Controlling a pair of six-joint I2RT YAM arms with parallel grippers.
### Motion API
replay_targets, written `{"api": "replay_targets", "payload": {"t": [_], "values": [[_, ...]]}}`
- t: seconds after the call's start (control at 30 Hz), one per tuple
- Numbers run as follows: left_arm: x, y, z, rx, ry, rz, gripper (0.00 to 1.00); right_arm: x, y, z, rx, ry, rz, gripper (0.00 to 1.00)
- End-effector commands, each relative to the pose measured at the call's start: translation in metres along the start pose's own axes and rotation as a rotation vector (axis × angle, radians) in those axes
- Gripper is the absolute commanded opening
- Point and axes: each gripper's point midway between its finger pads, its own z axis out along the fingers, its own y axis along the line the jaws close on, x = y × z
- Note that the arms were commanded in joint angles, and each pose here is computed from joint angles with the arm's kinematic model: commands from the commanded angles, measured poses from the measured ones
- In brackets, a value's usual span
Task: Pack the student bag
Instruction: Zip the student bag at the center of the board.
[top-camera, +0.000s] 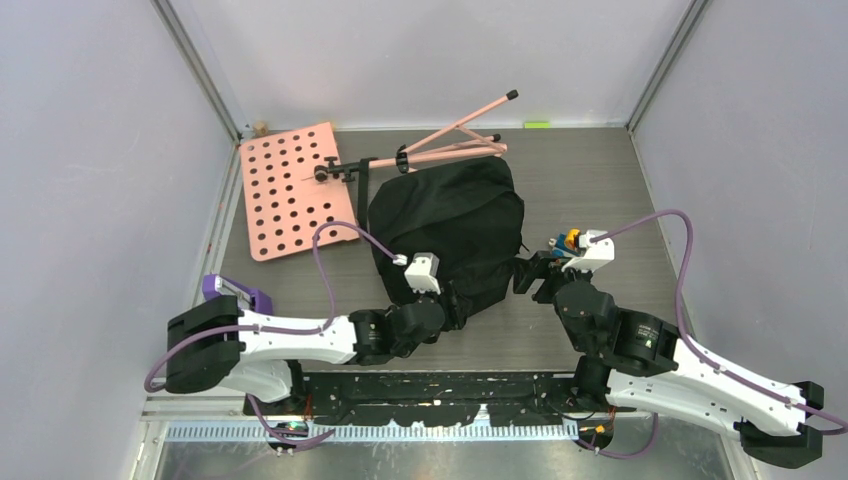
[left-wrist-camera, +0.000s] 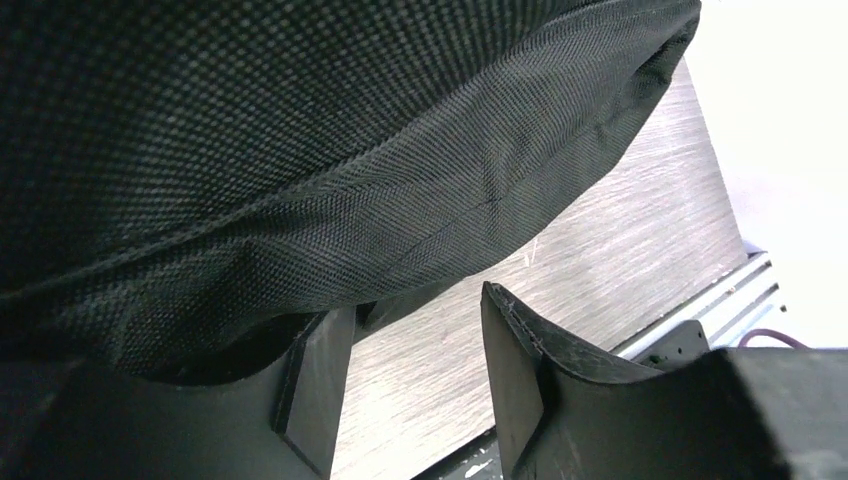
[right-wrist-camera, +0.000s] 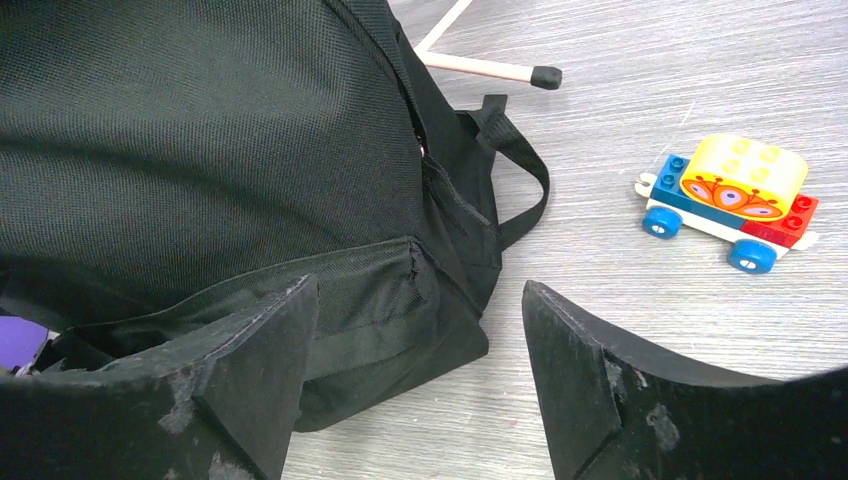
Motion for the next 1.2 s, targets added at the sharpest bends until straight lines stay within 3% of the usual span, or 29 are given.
{"api": "replay_targets", "payload": {"t": [0.0, 0.23, 0.43, 0.7, 0.87, 1.17], "values": [[-0.021, 0.007, 0.009, -0.102, -0.103, 0.042, 0.51, -0.005, 0.008, 0.002, -0.021, -0.018, 0.037, 0.79], [-0.019, 0.016, 0.013, -0.177, -0.133, 0.093, 0.35, 0.001, 0.007, 0.004, -0.017, -0.012, 0.033, 0.76], [-0.019, 0.027, 0.004, -0.216, -0.144, 0.126, 0.01, 0.012, 0.001, 0.007, 0.007, 0.001, 0.021, 0.84], [-0.017, 0.033, -0.007, -0.201, -0.132, 0.123, 0.00, 0.045, 0.021, 0.020, -0.056, 0.051, 0.136, 0.86], [-0.018, 0.033, -0.010, -0.194, -0.132, 0.124, 0.00, 0.061, 0.032, 0.032, -0.083, 0.050, 0.244, 0.81], [-0.018, 0.032, -0.013, -0.188, -0.133, 0.135, 0.00, 0.066, 0.020, 0.049, -0.011, 0.009, 0.244, 0.74]]}}
